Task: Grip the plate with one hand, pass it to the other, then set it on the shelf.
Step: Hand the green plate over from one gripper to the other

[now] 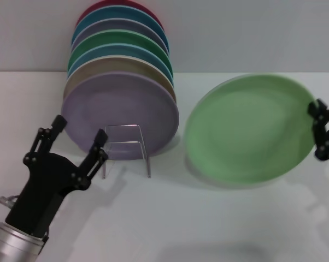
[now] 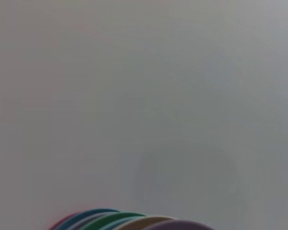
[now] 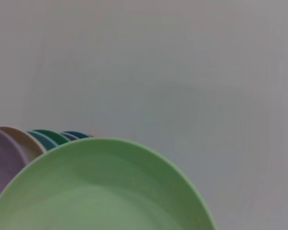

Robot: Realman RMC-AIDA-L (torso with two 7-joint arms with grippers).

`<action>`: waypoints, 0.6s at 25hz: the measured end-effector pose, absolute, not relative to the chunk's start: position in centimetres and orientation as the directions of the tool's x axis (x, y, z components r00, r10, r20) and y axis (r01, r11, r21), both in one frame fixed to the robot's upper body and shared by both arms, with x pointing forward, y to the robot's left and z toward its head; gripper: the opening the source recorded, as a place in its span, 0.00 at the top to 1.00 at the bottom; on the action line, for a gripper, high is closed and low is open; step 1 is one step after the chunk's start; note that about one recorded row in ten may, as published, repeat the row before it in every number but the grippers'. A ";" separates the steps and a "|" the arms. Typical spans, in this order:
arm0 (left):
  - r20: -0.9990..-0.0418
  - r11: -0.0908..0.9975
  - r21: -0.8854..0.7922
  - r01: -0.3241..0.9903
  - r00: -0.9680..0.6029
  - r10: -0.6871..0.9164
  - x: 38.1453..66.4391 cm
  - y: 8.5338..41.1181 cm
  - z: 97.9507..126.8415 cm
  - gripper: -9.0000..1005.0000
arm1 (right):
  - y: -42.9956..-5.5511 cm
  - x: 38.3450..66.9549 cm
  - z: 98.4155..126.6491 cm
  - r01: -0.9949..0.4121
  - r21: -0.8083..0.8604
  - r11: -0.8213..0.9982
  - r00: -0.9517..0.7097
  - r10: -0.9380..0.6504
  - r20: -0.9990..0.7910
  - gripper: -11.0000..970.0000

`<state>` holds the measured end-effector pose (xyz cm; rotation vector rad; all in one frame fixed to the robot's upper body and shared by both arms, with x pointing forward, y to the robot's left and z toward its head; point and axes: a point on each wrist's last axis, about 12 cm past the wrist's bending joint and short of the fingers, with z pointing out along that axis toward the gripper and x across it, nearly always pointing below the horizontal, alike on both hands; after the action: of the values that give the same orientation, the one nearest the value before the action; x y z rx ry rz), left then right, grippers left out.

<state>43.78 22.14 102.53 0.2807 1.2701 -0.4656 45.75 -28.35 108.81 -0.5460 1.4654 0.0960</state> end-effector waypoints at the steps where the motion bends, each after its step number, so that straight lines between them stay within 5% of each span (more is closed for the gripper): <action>1: -0.960 0.869 -0.050 0.493 0.217 -0.178 43.8 22.0 102.5 0.26 | -28.0 45.4 108.6 -0.388 -0.295 0.873 0.129 -0.266 -0.955 0.97; 15: -0.964 0.839 -0.038 0.543 0.200 -0.173 43.5 21.5 102.3 0.26 | -23.9 43.6 107.5 -0.435 -0.314 0.844 0.159 -0.271 -0.949 0.97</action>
<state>43.46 21.46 102.33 0.3430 1.2788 -0.5141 43.58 -23.89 107.50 -0.6071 1.4325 0.1280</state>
